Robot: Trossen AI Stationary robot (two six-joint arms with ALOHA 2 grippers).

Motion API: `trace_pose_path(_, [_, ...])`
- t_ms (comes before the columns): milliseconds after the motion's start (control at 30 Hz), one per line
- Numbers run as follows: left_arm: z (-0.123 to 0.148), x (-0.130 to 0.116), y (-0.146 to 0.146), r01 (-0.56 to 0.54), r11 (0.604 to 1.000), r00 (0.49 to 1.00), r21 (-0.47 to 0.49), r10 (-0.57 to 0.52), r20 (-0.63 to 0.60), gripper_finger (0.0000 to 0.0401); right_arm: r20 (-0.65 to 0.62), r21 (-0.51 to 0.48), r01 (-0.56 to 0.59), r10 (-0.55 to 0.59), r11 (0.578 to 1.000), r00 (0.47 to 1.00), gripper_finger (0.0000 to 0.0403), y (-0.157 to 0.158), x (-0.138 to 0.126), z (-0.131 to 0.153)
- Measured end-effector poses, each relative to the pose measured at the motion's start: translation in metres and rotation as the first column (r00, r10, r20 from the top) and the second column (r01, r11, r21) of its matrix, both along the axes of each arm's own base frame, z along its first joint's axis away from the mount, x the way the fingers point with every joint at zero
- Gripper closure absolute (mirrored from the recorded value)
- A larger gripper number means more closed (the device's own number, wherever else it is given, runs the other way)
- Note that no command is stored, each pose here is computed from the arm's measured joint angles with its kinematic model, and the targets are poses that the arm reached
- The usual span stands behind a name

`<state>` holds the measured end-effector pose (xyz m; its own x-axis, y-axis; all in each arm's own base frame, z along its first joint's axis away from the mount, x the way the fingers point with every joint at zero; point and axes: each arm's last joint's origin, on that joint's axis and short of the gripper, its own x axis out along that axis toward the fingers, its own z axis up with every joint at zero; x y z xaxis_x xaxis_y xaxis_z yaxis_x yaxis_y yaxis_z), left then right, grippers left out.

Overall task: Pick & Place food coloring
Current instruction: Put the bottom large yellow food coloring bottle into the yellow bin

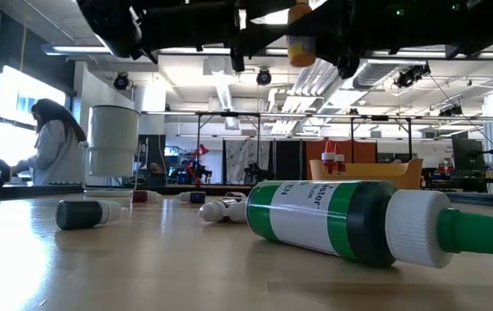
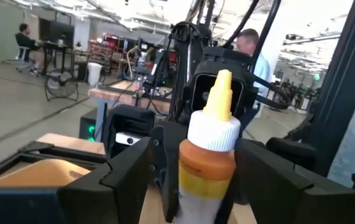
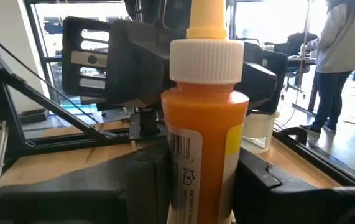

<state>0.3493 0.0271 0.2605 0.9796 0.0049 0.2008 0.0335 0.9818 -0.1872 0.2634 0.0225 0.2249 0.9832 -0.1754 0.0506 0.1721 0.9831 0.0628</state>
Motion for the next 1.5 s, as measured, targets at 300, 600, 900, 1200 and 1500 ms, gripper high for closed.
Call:
trace_pose_path(300, [0.009,0.003,-0.002,0.088,0.996,0.995,0.023,-0.088,0.038,0.0178,-0.022,0.020,-0.015,0.015,1.000,1.000,0.0289,0.001,0.000,-0.002])
trace_pose_path(600, [0.015,0.015,-0.001,0.092,0.996,0.993,0.011,-0.091,-0.071,0.0178,-0.021,0.020,-0.015,0.015,1.000,1.000,0.0289,0.001,0.000,-0.002])
trace_pose_path(900, [0.009,0.038,-0.002,0.094,0.993,0.992,0.067,-0.088,-0.093,0.0180,-0.022,0.020,-0.013,0.013,1.000,1.000,0.0289,0.000,0.000,-0.002])
trace_pose_path(1200, [0.011,0.040,-0.005,0.112,0.986,0.991,0.128,-0.101,-0.084,0.0244,-0.023,0.016,0.031,-0.030,0.999,0.999,0.0289,-0.001,0.000,-0.002])
trace_pose_path(1500, [0.011,0.040,-0.005,0.109,0.984,0.992,0.143,-0.097,-0.084,0.0254,-0.029,0.011,0.034,-0.034,0.999,0.999,0.0289,-0.001,0.000,-0.003])
